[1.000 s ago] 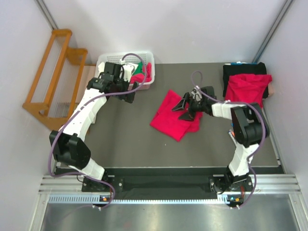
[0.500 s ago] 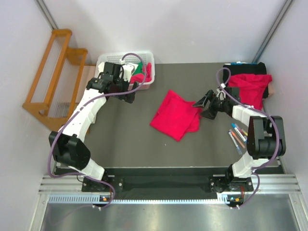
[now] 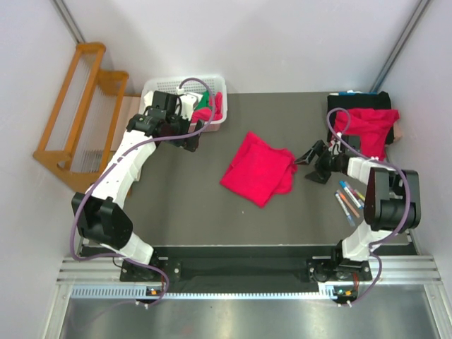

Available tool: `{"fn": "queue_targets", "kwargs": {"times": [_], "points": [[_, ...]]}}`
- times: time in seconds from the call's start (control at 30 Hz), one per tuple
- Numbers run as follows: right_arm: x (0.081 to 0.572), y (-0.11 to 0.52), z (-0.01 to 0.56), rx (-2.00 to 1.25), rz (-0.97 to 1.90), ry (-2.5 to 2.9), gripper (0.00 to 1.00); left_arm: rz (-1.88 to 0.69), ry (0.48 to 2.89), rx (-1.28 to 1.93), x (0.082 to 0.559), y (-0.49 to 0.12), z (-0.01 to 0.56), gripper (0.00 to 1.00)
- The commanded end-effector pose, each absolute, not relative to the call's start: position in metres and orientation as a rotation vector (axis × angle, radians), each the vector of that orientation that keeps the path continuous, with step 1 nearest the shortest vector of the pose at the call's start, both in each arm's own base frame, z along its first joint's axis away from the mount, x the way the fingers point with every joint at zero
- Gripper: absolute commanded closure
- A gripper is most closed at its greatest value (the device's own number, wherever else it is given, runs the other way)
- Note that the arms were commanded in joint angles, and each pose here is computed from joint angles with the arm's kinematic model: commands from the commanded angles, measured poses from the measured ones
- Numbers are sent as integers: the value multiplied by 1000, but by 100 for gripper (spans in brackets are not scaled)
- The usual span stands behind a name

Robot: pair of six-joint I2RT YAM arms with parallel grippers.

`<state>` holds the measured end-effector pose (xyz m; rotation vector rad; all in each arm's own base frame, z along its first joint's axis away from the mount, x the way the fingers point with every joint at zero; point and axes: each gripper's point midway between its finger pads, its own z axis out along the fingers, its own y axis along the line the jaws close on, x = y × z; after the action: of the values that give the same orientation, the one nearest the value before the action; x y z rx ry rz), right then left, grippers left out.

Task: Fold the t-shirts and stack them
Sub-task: Neatly place the folded tshirt to the corner

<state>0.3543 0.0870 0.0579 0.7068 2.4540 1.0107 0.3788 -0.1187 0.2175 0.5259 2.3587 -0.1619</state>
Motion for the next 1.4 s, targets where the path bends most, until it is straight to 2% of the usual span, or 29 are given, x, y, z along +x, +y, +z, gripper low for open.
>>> {"fn": "queue_targets", "kwargs": {"times": [0.0, 0.27, 0.43, 0.7, 0.97, 1.0, 1.07, 1.17, 1.23, 1.27, 1.37], "points": [[365, 85, 42, 732, 1021, 2460, 18, -203, 2302, 501, 376, -122, 238, 1], [388, 106, 21, 761, 1241, 2403, 20, -211, 2318, 508, 375, -123, 235, 1], [390, 111, 9, 770, 1252, 2424, 21, -227, 2316, 515, 376, -126, 235, 1], [379, 136, 2, 691, 1228, 2491, 23, -222, 2300, 510, 381, -126, 241, 1], [352, 202, -19, 551, 1221, 2637, 26, -221, 2288, 506, 379, -126, 247, 1], [356, 206, -18, 544, 1222, 2634, 32, -219, 2288, 505, 379, -125, 247, 1], [355, 212, -24, 558, 1226, 2647, 39, -215, 2284, 509, 378, -125, 249, 1], [359, 216, -24, 545, 1211, 2647, 60, -200, 2276, 514, 375, -122, 252, 1], [361, 216, -25, 539, 1201, 2647, 90, -189, 2274, 516, 374, -120, 252, 1], [363, 216, -26, 539, 1191, 2649, 100, -187, 2273, 515, 373, -119, 252, 1], [370, 219, -17, 514, 1211, 2615, 100, -180, 2269, 511, 372, -118, 252, 1]]}}
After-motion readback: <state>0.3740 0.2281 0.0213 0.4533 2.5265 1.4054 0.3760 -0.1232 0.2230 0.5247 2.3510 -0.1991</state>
